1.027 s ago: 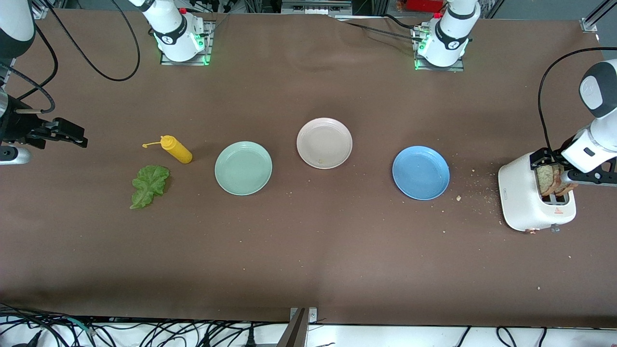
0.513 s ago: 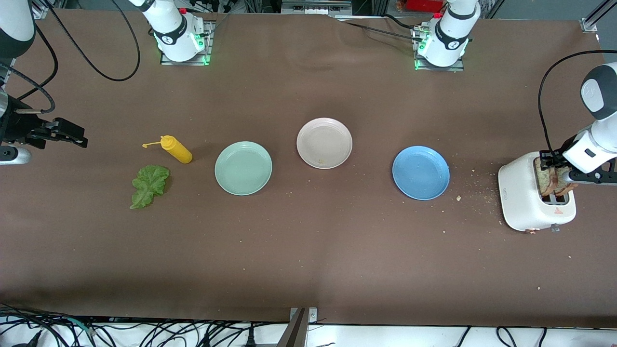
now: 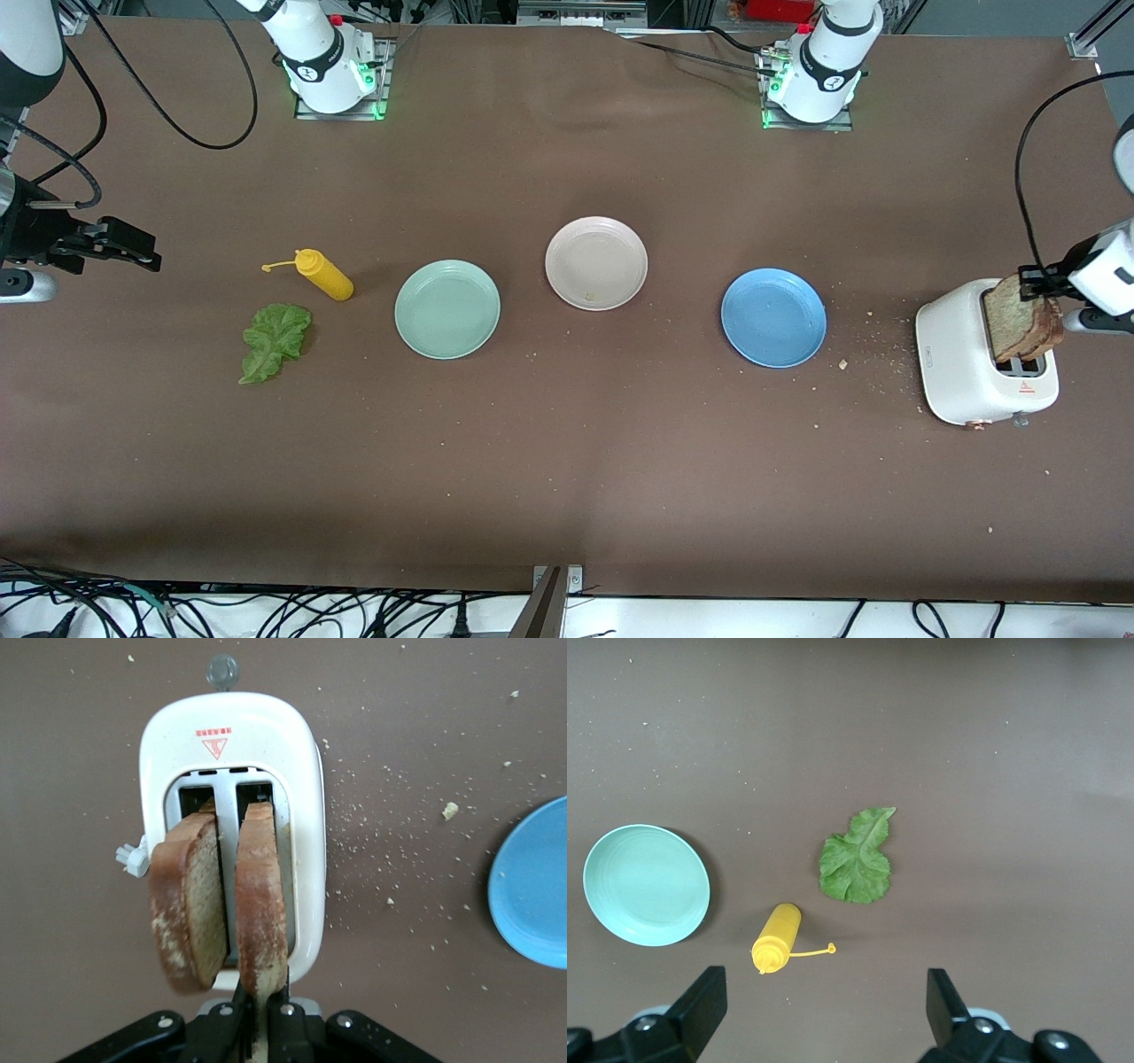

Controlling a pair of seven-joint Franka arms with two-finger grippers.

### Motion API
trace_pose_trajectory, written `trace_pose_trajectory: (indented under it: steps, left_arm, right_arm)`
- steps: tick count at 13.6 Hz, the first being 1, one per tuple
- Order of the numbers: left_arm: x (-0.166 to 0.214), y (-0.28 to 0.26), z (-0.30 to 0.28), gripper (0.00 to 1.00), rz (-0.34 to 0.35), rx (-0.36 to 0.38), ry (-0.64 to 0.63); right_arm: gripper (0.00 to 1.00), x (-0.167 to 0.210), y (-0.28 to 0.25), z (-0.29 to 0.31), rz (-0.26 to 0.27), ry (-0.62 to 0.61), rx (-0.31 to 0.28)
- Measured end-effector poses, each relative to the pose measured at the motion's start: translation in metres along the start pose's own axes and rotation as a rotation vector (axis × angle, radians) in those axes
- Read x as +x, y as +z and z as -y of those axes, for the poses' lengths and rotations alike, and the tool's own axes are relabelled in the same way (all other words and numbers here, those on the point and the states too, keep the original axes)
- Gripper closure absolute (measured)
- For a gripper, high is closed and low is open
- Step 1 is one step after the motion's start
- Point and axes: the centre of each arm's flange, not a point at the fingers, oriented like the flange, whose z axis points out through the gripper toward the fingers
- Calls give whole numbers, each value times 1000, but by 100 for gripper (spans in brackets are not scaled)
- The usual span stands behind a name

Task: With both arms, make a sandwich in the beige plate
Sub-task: 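Lift the bread slice out and carry it to the beige plate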

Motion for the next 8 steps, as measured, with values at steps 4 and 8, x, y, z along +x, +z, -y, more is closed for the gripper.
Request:
trace_pose_trajectory:
  steps: [4, 8]
  left_arm:
    - [3, -66, -65, 92, 66, -6, 109]
    - [7, -77, -142, 92, 104, -43, 214]
  right_arm:
    - [0, 0, 0, 0, 0, 0, 0]
    - [0, 0, 0, 0, 0, 0, 0]
